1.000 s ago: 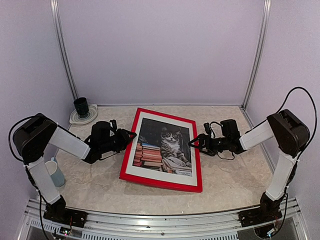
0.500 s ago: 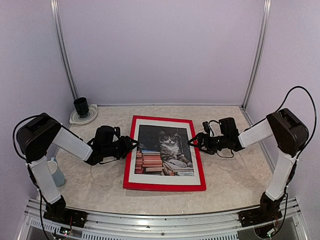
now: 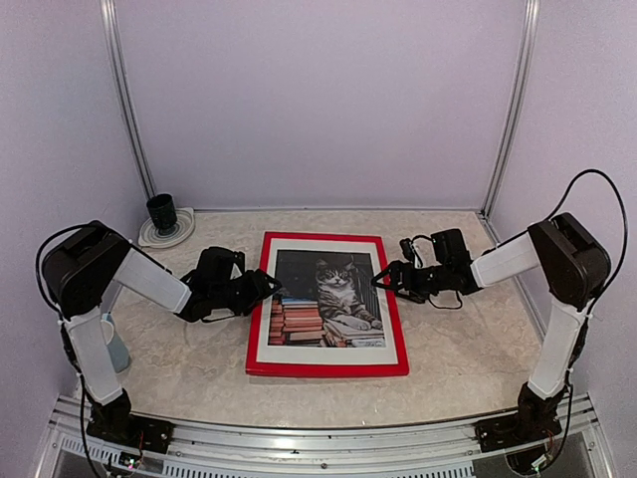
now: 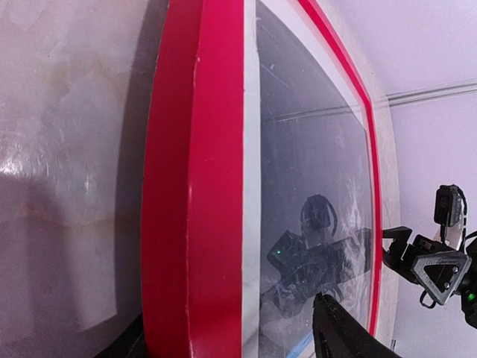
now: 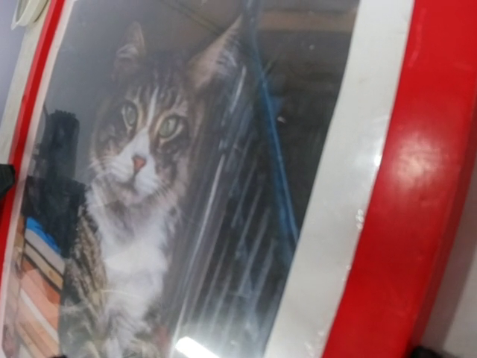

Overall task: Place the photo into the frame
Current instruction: Place the photo frame at the center of the board, then reset both arms

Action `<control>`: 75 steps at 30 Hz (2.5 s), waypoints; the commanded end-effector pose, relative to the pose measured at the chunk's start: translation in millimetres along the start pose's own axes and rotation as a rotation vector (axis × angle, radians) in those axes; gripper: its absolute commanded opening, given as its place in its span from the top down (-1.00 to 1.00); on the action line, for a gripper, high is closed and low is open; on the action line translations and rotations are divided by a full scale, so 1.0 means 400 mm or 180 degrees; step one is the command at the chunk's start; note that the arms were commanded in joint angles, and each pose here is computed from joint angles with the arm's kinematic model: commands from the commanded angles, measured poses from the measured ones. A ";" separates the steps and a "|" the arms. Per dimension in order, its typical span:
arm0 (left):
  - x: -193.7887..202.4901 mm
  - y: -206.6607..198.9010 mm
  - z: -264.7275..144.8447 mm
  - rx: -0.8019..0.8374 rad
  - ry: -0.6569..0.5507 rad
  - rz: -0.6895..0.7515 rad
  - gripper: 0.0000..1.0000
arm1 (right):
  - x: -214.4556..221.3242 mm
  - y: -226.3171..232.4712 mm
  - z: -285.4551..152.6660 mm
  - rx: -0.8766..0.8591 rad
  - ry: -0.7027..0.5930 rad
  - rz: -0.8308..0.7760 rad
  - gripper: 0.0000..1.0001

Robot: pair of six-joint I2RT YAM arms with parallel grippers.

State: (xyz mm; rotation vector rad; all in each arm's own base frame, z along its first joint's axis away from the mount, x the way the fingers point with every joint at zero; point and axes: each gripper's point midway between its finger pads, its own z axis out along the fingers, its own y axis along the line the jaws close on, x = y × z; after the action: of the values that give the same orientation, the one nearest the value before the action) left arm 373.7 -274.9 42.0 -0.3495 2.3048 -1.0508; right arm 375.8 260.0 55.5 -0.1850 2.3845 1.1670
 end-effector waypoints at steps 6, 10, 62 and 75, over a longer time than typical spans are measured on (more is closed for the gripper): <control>-0.038 -0.066 0.050 0.0171 -0.0005 0.0244 -0.42 | -0.015 -0.009 0.032 0.0055 0.0107 -0.0017 -0.98; -0.042 -0.044 0.050 0.0075 -0.0031 0.0259 -0.59 | -0.032 -0.017 0.032 0.0107 0.0082 -0.0028 -0.98; -0.324 -0.162 -0.472 -0.0698 -0.1714 0.1583 -0.98 | -0.285 0.061 -0.560 0.2187 -0.1874 -0.1888 -0.98; -0.313 -0.033 -0.624 -0.0995 -0.2289 0.2043 -0.98 | -0.227 0.018 -0.650 0.2265 -0.2376 -0.2021 -0.99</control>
State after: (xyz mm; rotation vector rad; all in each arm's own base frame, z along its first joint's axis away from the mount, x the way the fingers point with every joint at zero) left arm 322.5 -95.0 225.6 -0.0583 1.7585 -0.2519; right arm 367.1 62.6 221.4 -0.1866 1.8379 0.0616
